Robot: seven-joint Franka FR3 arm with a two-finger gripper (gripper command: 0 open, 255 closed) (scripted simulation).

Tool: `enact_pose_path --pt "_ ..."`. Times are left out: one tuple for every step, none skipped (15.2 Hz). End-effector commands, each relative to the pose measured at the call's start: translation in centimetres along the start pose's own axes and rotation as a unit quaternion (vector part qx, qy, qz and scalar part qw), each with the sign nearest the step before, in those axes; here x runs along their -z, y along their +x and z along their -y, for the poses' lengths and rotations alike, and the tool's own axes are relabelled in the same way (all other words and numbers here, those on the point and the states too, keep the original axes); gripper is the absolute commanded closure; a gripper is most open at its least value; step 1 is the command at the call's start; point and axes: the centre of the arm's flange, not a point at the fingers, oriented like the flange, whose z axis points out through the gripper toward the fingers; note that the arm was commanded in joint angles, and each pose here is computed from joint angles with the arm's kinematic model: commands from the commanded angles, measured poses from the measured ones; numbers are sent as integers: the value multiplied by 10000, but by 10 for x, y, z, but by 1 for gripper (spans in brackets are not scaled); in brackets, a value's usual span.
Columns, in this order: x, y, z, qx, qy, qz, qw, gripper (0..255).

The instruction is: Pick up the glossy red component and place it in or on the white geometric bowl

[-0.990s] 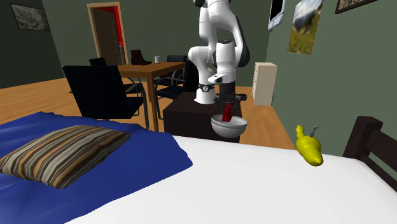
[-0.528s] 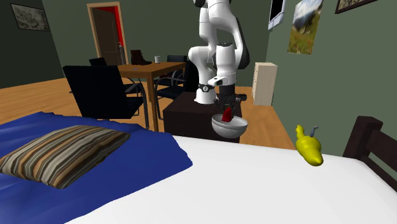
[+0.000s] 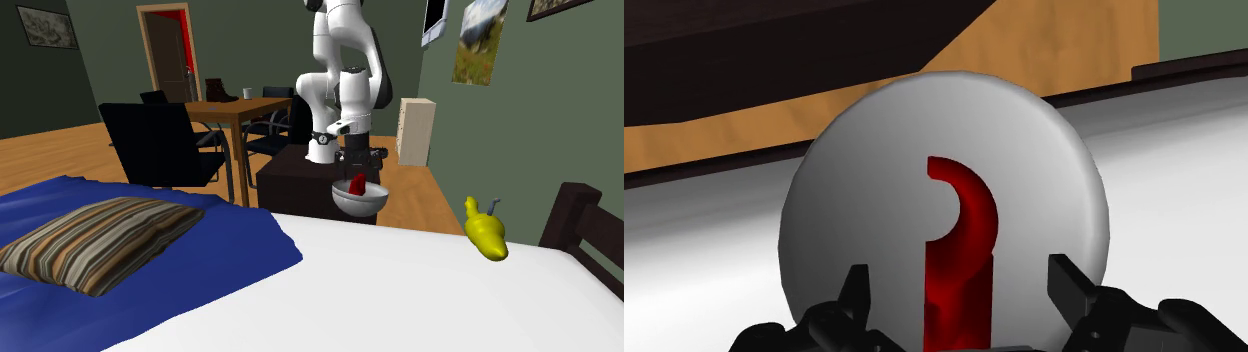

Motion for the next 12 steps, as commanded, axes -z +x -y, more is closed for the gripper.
enact_pose_path --pt "13 0 0 0 0 0 10000 0" --pt "26 0 0 0 0 0 10000 0" --pt "40 0 0 0 0 0 10000 0" --pt "50 0 0 0 0 0 10000 0" --pt "50 0 0 0 0 0 10000 0" --pt "50 0 0 0 0 0 10000 0" --pt "50 0 0 0 0 0 10000 0" --pt "50 0 0 0 0 0 10000 0" --pt "50 0 0 0 0 0 10000 0" --pt "50 0 0 0 0 0 10000 0" --pt "50 0 0 0 0 0 10000 0" --pt "50 0 0 0 0 0 10000 0"
